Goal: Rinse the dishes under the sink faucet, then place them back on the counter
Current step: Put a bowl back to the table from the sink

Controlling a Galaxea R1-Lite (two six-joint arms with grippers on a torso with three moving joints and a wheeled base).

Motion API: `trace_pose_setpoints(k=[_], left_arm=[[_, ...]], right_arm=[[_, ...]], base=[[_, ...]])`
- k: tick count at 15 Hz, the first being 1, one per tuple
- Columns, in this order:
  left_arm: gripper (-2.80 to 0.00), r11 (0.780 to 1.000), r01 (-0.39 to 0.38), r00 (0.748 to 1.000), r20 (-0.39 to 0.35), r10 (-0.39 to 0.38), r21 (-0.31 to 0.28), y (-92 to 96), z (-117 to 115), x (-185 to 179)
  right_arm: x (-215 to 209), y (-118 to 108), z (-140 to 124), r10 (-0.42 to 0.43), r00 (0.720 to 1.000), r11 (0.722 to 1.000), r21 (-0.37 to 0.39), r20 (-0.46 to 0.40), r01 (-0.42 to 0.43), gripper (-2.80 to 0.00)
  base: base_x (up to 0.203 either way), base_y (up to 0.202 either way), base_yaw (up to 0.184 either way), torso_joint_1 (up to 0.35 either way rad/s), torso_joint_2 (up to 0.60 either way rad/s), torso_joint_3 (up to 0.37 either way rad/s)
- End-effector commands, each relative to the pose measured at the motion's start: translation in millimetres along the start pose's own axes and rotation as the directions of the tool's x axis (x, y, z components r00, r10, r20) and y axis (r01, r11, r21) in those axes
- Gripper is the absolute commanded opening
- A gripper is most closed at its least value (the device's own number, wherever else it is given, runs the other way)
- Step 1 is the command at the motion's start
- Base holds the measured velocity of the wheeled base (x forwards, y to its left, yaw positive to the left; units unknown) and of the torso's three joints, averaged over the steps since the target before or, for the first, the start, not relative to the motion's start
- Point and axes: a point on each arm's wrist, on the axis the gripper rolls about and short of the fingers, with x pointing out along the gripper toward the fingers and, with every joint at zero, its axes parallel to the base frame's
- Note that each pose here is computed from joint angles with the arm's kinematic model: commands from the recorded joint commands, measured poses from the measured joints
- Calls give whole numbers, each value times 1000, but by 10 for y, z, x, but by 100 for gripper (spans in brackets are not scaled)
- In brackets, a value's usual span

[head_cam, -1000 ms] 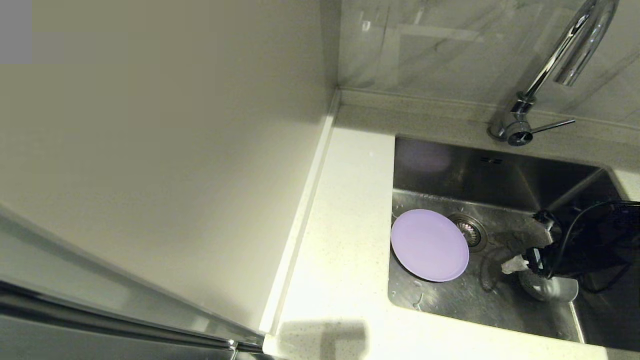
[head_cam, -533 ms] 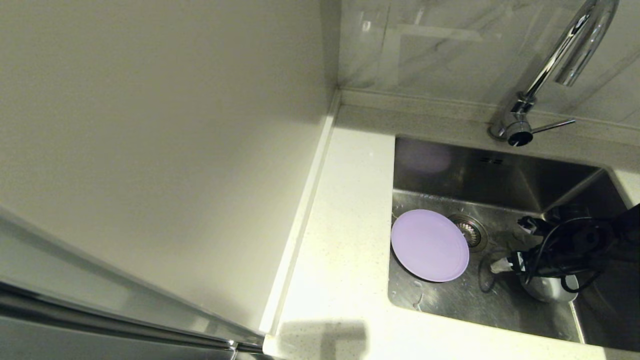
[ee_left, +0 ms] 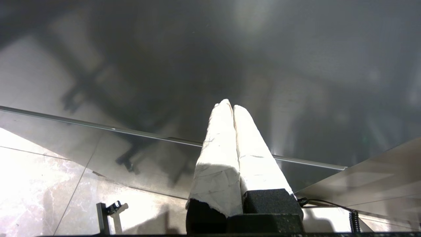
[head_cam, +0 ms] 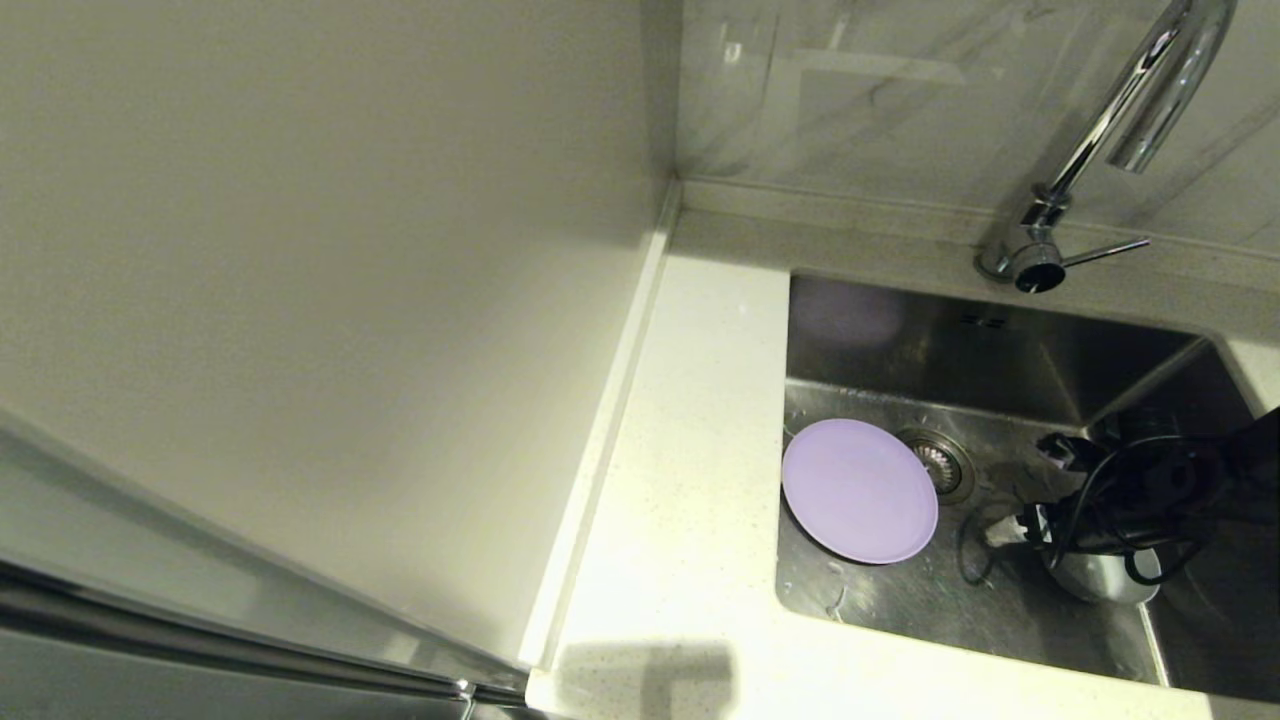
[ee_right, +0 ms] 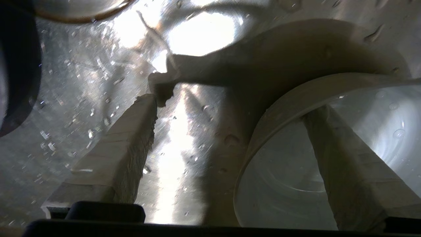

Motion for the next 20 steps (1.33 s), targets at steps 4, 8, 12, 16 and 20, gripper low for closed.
trace_pose_setpoints(k=[4,8,12,16,20], left_arm=[[-280,1000,-1,1000,-3,1,-1,0,-8,2],[-280,1000,-1,1000,-2,1,-1,0,-7,2],[-280,1000,-1,1000,-3,1,-1,0,-8,2],[-280,1000,-1,1000,-3,1,-1,0,-8,2],[-280,1000,-1,1000,-1,1,0,0,-5,1]], right_arm=[[-404,60,105,-12,997,1000,-3,78,13,0],[-461,66,88,-15,997,1000,10,81,14,0],[-380,17,79,-18,997,1000,20,70,16,0],[-278,-74,78,-28,998,999,36,60,26,0],[-200,-100,56,-27,999,999,41,45,25,0]], base=[[0,0,0,0,0,0],[0,0,0,0,0,0],[0,0,0,0,0,0],[0,0,0,0,0,0],[0,0,0,0,0,0]])
